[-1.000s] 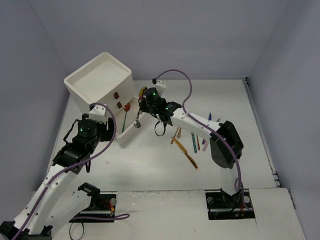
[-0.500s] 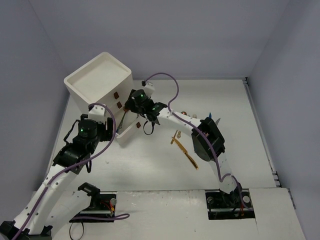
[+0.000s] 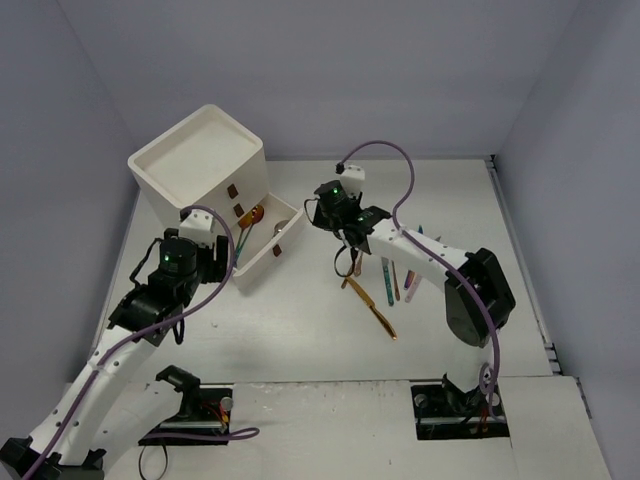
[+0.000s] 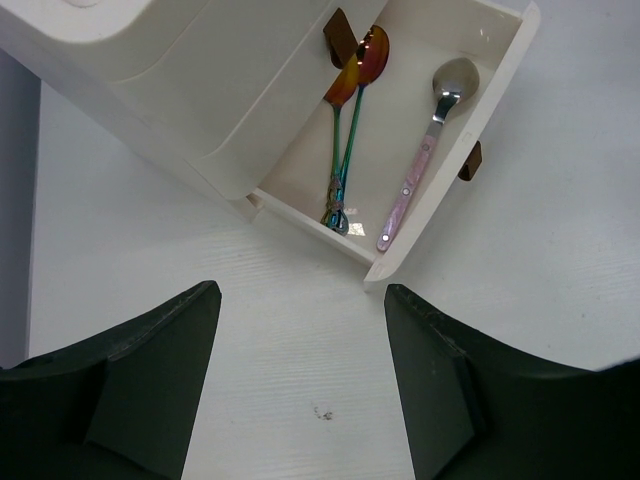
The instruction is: Sort the eating utensils into containers
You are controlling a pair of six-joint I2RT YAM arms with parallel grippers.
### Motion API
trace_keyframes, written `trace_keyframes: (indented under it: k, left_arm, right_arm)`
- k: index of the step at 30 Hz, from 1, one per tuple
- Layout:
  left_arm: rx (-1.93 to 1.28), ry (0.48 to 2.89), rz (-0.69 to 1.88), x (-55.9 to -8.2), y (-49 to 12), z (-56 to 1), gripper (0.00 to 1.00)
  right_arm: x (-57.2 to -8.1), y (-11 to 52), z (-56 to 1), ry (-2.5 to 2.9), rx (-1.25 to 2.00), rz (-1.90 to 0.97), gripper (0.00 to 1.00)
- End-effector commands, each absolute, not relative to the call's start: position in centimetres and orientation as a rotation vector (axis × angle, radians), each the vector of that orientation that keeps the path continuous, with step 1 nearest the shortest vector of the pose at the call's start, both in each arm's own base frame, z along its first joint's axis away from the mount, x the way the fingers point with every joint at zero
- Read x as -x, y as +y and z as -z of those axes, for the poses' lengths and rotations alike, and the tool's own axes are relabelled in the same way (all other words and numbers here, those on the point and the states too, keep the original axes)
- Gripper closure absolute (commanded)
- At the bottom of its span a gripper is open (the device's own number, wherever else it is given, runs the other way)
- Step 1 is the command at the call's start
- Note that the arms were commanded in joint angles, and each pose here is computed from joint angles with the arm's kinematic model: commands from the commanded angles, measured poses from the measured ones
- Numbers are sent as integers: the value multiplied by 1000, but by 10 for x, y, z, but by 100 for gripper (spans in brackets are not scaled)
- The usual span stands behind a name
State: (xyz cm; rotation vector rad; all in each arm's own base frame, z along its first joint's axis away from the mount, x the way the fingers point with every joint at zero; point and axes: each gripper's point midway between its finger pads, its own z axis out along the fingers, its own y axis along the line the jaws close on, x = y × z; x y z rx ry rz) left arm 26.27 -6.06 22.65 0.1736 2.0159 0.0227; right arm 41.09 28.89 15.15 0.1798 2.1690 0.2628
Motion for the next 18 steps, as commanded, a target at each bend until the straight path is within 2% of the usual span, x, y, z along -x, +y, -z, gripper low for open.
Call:
trace_keyframes:
  k: [1,5,11,18]
  left_arm:
    - [-145,1963,9,-271,-65,-244,36]
    - [-151,1970,11,-271,-66,-242,36]
    - [-155,1976,10,-272,-66,-241,36]
    - [-157,1979,13,-272,-67,-241,36]
  right_arm:
    - [-396,247,-113,2266,-211,-126,56]
    - [-392,233,-88,2317,-264,-100,62]
    - [-389,225,-66,2350,-303,-63,62]
    - [-387,220,-44,2384,-349,-32,67]
